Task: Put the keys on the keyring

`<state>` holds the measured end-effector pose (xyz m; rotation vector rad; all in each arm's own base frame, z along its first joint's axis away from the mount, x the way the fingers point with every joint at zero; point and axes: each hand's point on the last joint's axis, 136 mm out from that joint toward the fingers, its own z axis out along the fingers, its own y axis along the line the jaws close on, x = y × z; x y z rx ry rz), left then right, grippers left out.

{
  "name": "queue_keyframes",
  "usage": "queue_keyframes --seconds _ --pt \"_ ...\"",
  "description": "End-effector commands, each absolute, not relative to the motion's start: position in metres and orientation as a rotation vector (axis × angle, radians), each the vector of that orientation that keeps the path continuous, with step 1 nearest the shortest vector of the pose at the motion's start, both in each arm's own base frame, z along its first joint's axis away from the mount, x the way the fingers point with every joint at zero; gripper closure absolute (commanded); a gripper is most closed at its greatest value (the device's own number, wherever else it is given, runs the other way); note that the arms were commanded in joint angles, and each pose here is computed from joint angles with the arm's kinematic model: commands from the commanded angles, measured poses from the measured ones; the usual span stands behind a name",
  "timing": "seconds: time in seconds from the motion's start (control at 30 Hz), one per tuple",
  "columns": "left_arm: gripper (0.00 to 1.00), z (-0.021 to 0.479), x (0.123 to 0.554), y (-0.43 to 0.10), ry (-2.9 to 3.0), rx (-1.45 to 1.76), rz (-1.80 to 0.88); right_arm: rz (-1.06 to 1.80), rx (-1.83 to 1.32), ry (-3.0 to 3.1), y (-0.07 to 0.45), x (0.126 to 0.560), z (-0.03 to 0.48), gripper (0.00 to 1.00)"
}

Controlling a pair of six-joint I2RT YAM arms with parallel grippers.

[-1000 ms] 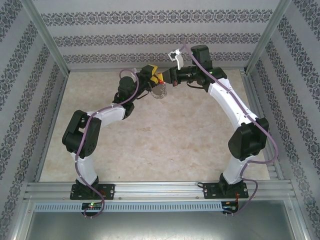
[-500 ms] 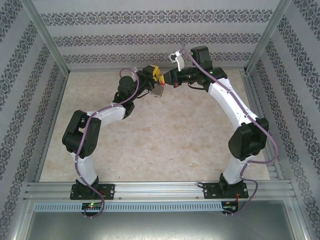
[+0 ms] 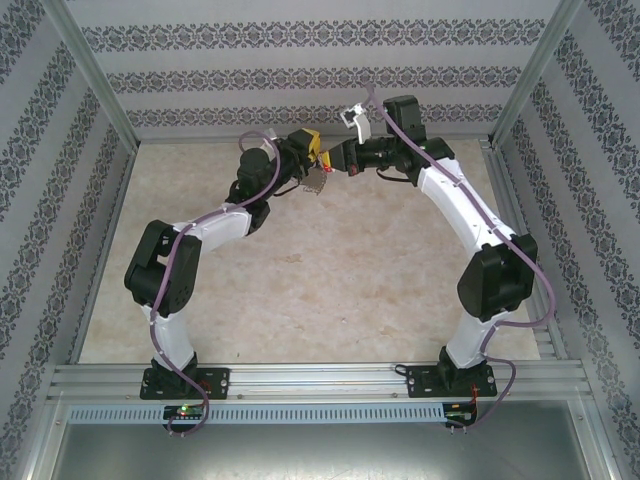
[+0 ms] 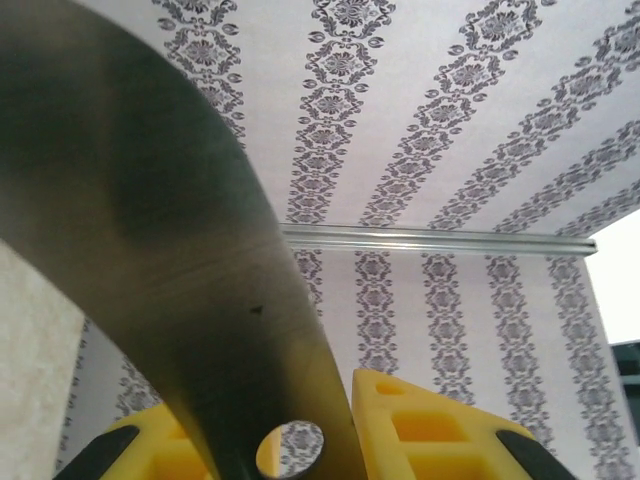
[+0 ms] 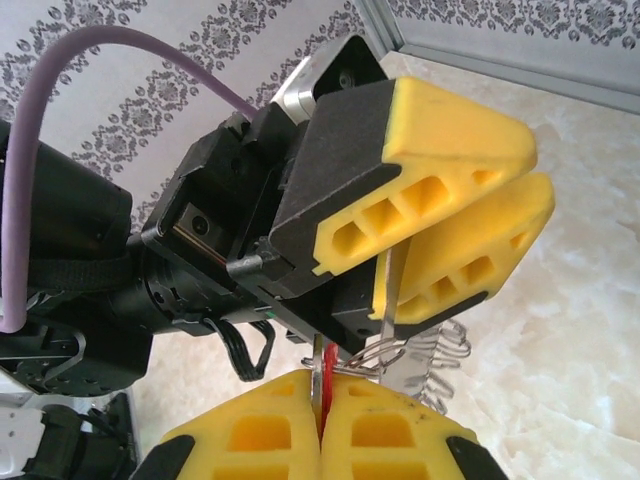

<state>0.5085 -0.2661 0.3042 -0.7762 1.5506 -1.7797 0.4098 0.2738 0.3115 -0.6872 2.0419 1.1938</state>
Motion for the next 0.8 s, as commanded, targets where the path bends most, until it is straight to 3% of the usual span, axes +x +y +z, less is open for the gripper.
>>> queue_keyframes --seconds 0.0,0.4,0.77 --pt "1.0 0.326 0.507 -0.264 1.543 -0.629 -1.646 1.239 -0.731 1.861 0.273 0.395 0.364 1.0" --pt "1.0 0.318 0.506 -0.265 1.676 -0.503 -1.44 1.325 -0.657 1.905 0.279 0.385 0.344 0.99" --pt "1.0 0.24 0.485 -0.253 2.103 -0.408 -0.991 1.361 -0.453 2.189 0.282 0.382 0.223 1.0"
